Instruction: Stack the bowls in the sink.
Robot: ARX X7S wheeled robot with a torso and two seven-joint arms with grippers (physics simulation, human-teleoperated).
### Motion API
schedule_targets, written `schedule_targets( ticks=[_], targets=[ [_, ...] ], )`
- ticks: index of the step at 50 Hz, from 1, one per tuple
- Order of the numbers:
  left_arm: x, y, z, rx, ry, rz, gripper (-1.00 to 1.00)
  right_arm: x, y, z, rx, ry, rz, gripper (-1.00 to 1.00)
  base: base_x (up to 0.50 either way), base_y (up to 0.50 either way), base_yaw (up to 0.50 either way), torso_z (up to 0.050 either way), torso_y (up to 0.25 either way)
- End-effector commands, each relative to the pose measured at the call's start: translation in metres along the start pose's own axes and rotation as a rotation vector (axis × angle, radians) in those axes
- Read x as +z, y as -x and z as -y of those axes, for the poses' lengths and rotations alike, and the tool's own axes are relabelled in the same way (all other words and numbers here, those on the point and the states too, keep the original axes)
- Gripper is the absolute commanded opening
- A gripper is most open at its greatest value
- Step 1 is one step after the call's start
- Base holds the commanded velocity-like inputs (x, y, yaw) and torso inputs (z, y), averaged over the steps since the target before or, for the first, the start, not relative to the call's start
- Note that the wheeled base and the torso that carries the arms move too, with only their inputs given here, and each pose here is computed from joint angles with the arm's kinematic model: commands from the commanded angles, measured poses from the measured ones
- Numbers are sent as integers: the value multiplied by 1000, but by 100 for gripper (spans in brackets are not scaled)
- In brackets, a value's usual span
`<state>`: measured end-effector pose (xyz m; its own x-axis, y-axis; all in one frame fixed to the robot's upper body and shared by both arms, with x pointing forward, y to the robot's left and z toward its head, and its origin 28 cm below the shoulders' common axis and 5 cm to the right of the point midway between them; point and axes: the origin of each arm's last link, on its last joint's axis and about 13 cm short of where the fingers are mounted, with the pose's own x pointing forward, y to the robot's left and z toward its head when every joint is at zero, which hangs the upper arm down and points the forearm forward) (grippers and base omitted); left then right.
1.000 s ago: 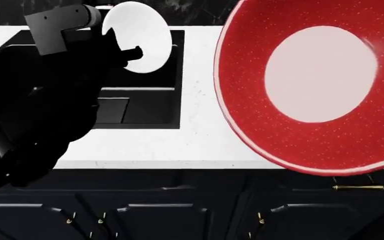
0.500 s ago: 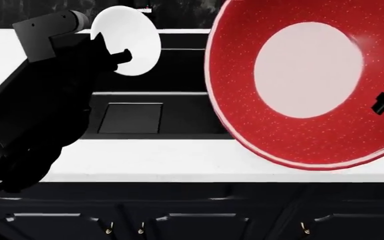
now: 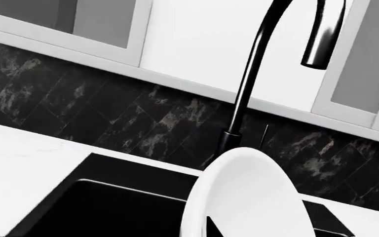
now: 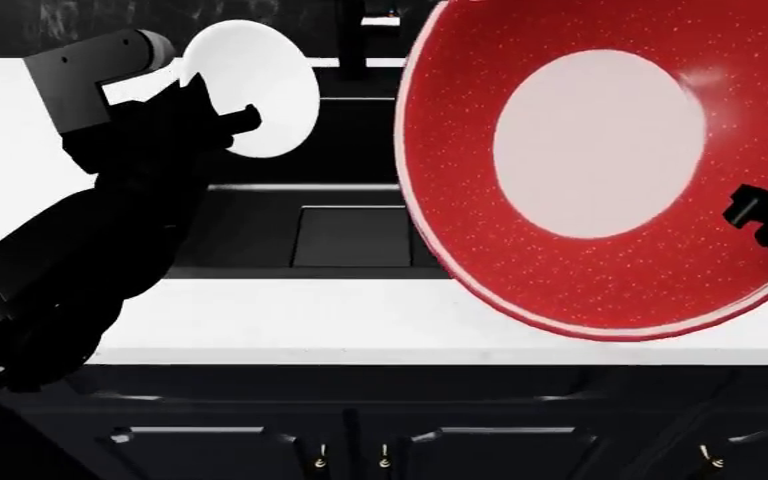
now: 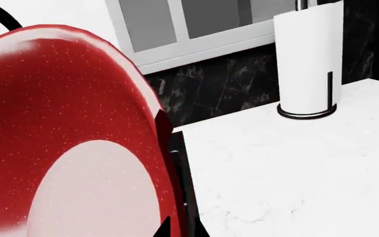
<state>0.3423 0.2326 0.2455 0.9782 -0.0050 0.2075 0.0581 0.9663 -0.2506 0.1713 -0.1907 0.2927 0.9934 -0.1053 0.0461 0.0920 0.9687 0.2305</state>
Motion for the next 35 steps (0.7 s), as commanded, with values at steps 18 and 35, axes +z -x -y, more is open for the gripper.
schedule_targets(
  ticks=[18, 35],
  targets=[
    [5, -2, -1, 5, -3, 22, -100, 0, -13, 7, -70, -24, 49, -100, 0, 333, 0, 0, 0],
    [5, -4, -4, 25, 0, 28, -100, -4, -11, 17, -105, -17, 33, -100, 0, -176, 0, 0, 0]
  ],
)
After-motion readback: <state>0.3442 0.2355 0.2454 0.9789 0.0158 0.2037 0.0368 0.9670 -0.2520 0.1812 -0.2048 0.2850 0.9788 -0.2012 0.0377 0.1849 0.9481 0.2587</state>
